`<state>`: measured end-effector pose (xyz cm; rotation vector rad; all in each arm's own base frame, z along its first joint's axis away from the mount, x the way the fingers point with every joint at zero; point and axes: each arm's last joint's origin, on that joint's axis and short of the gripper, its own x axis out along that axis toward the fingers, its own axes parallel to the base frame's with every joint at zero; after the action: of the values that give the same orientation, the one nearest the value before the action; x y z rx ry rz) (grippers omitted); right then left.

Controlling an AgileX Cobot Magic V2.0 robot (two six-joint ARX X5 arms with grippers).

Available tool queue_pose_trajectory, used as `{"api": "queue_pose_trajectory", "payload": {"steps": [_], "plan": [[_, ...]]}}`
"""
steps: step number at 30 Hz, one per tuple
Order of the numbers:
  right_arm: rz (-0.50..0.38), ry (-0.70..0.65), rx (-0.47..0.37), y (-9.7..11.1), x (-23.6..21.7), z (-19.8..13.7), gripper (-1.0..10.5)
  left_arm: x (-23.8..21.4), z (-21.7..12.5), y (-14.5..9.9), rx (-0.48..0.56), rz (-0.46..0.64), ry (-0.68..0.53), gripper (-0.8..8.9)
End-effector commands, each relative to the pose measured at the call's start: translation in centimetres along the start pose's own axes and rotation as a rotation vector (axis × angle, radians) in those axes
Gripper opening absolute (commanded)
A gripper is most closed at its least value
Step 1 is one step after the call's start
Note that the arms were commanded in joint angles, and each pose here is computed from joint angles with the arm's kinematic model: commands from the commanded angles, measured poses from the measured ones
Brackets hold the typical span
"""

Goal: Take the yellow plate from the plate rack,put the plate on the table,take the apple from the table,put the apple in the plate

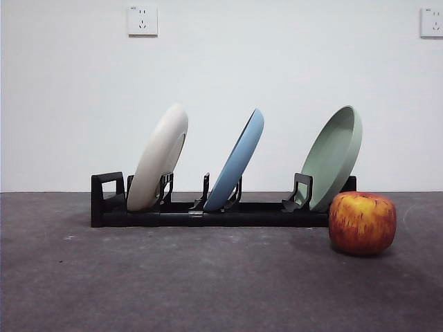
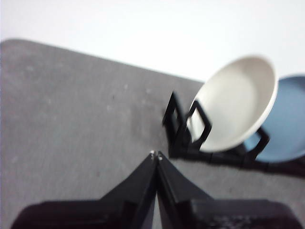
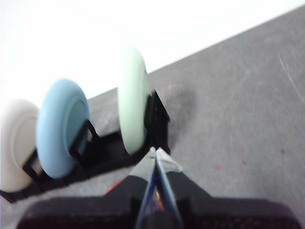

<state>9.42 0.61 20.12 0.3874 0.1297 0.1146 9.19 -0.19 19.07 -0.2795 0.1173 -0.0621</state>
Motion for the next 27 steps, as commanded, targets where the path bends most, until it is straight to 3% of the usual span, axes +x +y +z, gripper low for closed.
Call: {"api": "queue_pose_trajectory", "payload": {"steps": [1,7,20,22,24,27], "plan": [[0.005,-0.004,0.016,0.8,0.1,1.8,-0.1,0.1,1.5,-0.4,-0.019,0.003,0.007,-0.07],[0.012,0.051,-0.027,2.2,1.5,5.7,-0.1,1.4,5.4,-1.4,-0.018,0.002,0.066,-0.06],[0.151,0.334,-0.098,4.3,7.8,10.8,0.1,9.3,13.0,-3.9,-0.044,-0.28,0.316,0.04],[0.145,0.353,-0.094,4.3,8.6,11.1,0.1,10.7,13.5,-4.0,-0.045,-0.289,0.348,0.52],[0.152,0.366,-0.09,4.4,9.3,11.4,0.5,12.1,13.9,-4.2,-0.04,-0.29,0.378,1.71],[0.159,0.381,-0.087,4.4,9.9,11.6,2.4,14.0,14.5,-4.6,-0.045,-0.295,0.427,2.62]]}}
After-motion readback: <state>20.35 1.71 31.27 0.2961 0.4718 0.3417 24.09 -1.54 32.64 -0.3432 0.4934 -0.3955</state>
